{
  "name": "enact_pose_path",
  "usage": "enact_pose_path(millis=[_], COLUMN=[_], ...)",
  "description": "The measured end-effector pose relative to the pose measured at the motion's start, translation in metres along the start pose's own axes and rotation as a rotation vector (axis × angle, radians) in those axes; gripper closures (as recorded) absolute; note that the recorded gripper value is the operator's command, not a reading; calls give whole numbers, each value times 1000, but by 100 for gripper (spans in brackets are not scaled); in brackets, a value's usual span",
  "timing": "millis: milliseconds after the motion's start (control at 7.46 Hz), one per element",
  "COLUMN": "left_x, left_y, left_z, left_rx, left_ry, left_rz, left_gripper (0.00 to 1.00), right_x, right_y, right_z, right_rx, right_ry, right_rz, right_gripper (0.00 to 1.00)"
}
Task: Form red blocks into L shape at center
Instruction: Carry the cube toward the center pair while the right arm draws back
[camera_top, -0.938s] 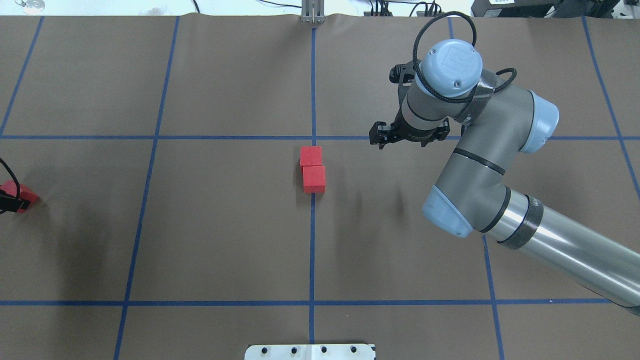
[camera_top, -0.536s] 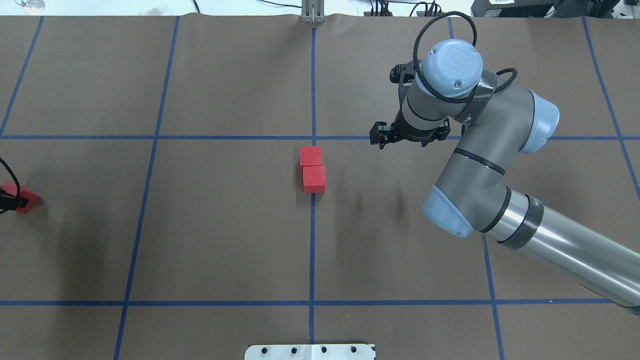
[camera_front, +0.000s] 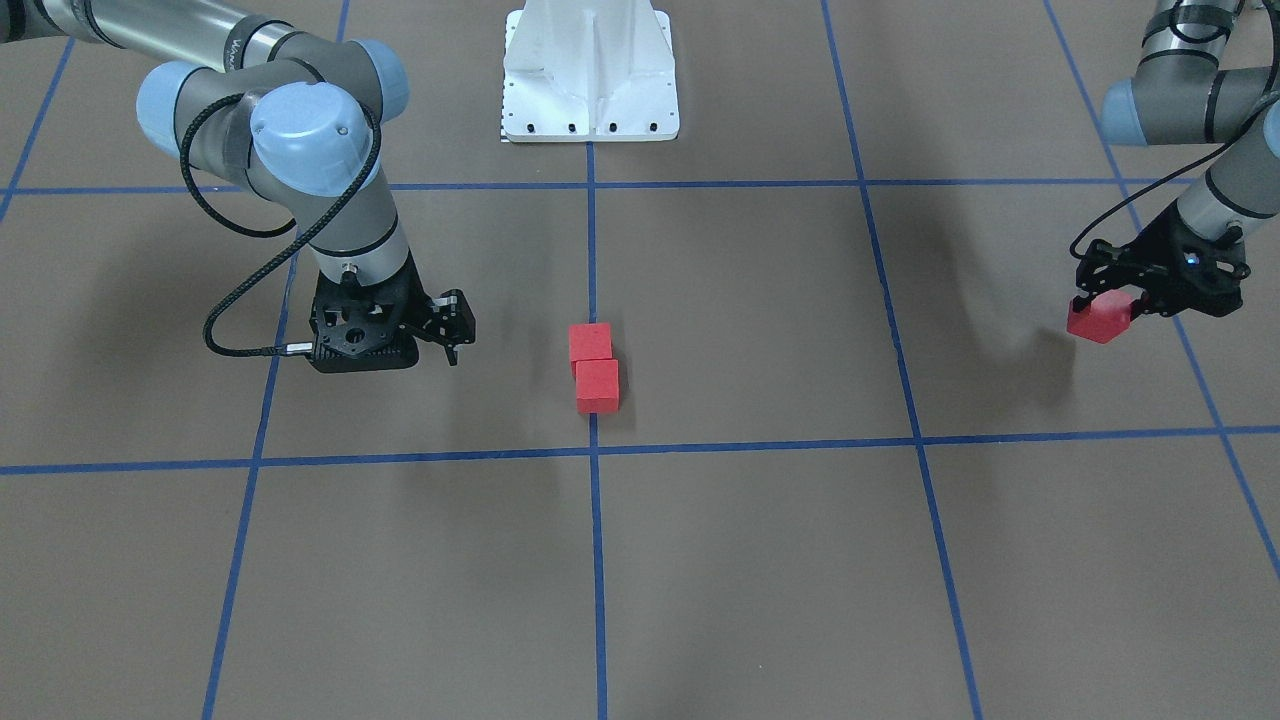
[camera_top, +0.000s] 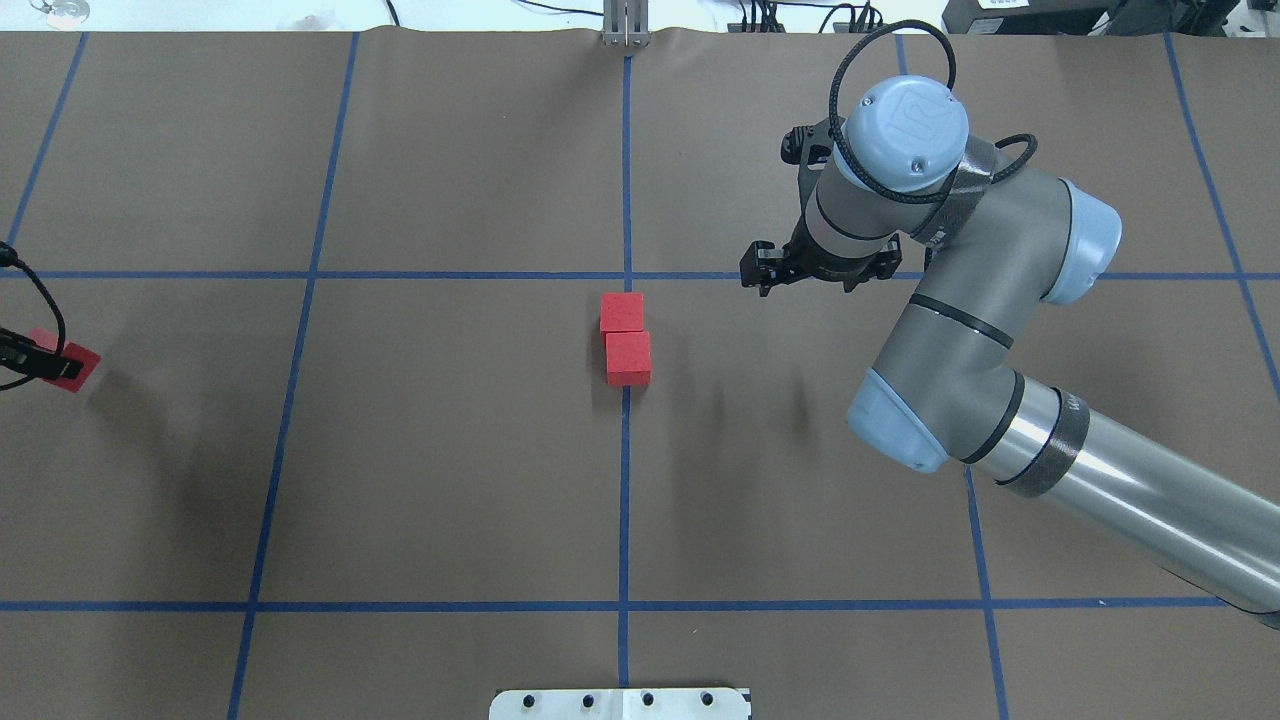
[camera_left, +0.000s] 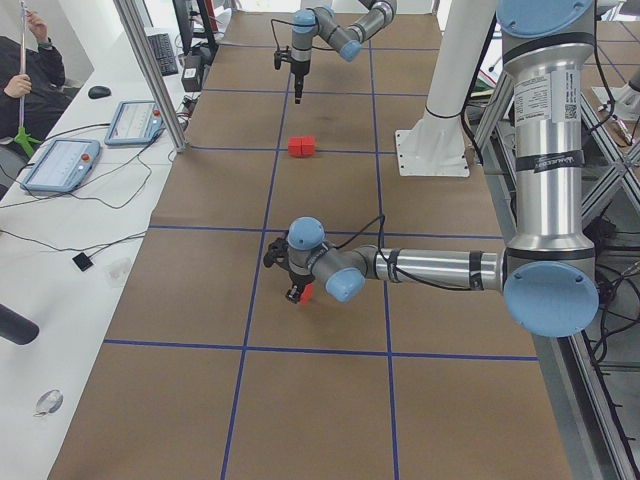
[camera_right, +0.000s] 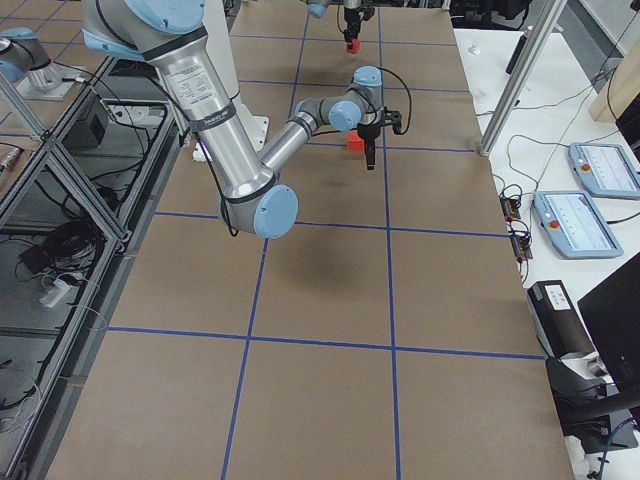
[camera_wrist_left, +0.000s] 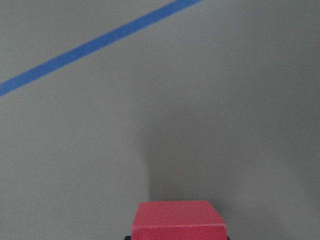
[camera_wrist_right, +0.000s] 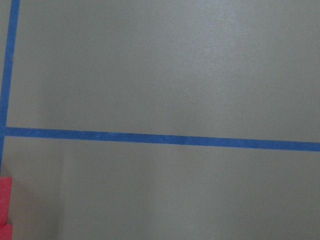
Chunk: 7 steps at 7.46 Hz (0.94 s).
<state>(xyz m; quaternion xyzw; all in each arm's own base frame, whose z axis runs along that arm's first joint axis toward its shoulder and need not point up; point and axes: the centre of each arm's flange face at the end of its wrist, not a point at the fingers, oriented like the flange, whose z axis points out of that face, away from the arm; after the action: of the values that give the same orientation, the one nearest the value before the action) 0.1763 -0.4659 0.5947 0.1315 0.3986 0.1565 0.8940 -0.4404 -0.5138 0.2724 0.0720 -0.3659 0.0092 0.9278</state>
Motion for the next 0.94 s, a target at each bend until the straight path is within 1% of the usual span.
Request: enact_pose_path(millis=[134,268,402,536,670,804,938], left_x=[19,37,54,68,84,103,129], left_y=[-30,-57,-80,-101,-118,-129,-140], left_z=[-15,-27,-34,-38,-39,-34,-25], left_rx=[17,42,62,67,72,88,104], left_ry=[4,19,38,51,47,32,18], left_rz=[-90,-224,-380,-533,-662,-775,-884], left_gripper=[100,100,100,100,100,100,100], right_x=[7,21,45,74,105,133,159], right_y=[-6,-14,-23,-33,-40,-44,-44], right_z=[-3,-6,-7,-8,-7,-5,-3], right_rx=[2,1,-5,-9,-15,-22,-28], right_ry=[0,3,13,29,46,50,40], right_rz=[-6,-27,-53,-85,-116,-146,-169], right_gripper=[1,1,1,1,1,1,1])
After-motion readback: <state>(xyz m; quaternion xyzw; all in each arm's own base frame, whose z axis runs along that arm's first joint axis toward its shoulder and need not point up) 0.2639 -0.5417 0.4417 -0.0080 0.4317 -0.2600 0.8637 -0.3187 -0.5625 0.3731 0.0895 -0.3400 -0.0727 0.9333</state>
